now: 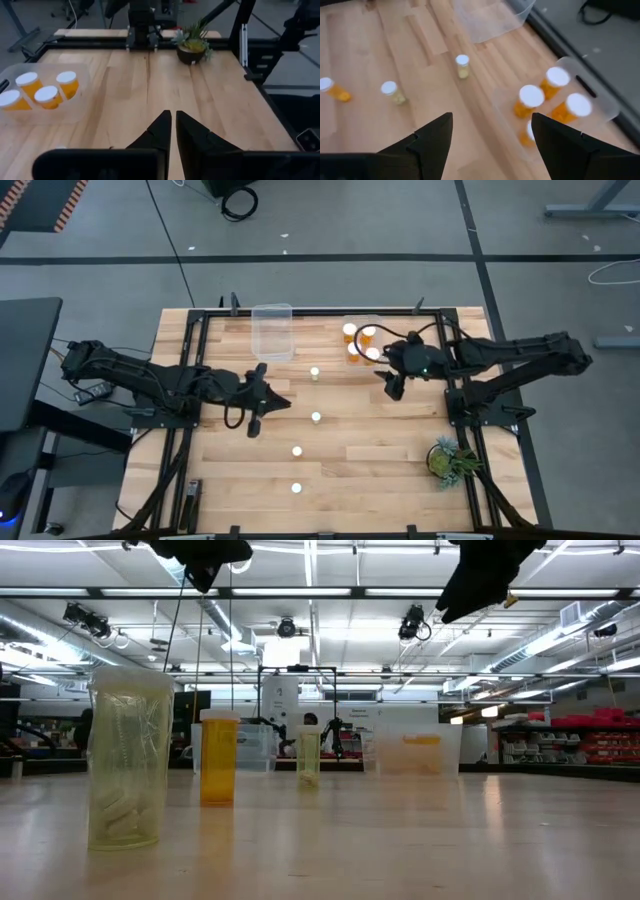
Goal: Pick and place medicine bottles into bin by pill shape (circle, oval)
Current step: Put the yellow pill bottle into the left transparent bin
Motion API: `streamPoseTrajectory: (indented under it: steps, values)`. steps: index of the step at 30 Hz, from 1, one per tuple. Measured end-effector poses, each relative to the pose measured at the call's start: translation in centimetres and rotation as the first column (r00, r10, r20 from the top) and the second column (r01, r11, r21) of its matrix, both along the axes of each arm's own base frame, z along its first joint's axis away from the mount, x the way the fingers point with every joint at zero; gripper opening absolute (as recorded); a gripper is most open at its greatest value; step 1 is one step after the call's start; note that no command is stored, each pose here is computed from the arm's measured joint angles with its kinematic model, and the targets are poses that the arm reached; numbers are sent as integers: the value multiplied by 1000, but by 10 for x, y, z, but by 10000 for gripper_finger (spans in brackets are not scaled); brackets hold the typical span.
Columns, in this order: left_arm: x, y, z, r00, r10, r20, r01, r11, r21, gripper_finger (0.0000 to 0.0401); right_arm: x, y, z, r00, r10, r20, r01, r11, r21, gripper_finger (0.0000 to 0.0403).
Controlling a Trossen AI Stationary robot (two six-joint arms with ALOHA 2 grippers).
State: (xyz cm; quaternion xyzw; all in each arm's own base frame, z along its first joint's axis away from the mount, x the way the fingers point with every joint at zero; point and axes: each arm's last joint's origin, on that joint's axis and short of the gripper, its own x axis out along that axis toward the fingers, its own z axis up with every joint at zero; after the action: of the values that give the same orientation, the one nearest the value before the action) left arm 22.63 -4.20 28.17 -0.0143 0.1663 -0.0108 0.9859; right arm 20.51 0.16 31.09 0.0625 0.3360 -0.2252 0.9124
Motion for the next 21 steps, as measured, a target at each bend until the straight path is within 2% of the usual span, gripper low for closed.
streamPoseTrajectory:
  steps: [3, 6, 12, 16, 18, 21]
  values:
    - [1, 0, 2, 1000, 9, 22, -9, 1000, 0, 28, -1, 3, 1, 1000, -6, -2, 6, 998, -56, 278]
    - [4, 5, 2, 996, 79, 40, -81, 996, 37, 21, -2, 4, 1, 1000, 8, -17, -9, 996, -87, 278]
    - [36, 28, -16, 972, 229, 55, -229, 974, -7, 9, -4, 4, -1, 997, 36, -68, -44, 992, -119, 278]
    - [60, 47, -36, 959, 282, -25, -283, 958, -43, 14, -6, 4, -3, 994, 42, -101, -55, 990, -127, 278]
    - [74, 52, -36, 949, 309, -61, -313, 948, -59, 24, -6, 4, -3, 993, 44, -106, -58, 990, -130, 278]
    - [95, 54, -34, 937, 315, -150, -323, 946, -30, 43, -6, 4, -3, 993, 47, -111, -61, 989, -132, 278]
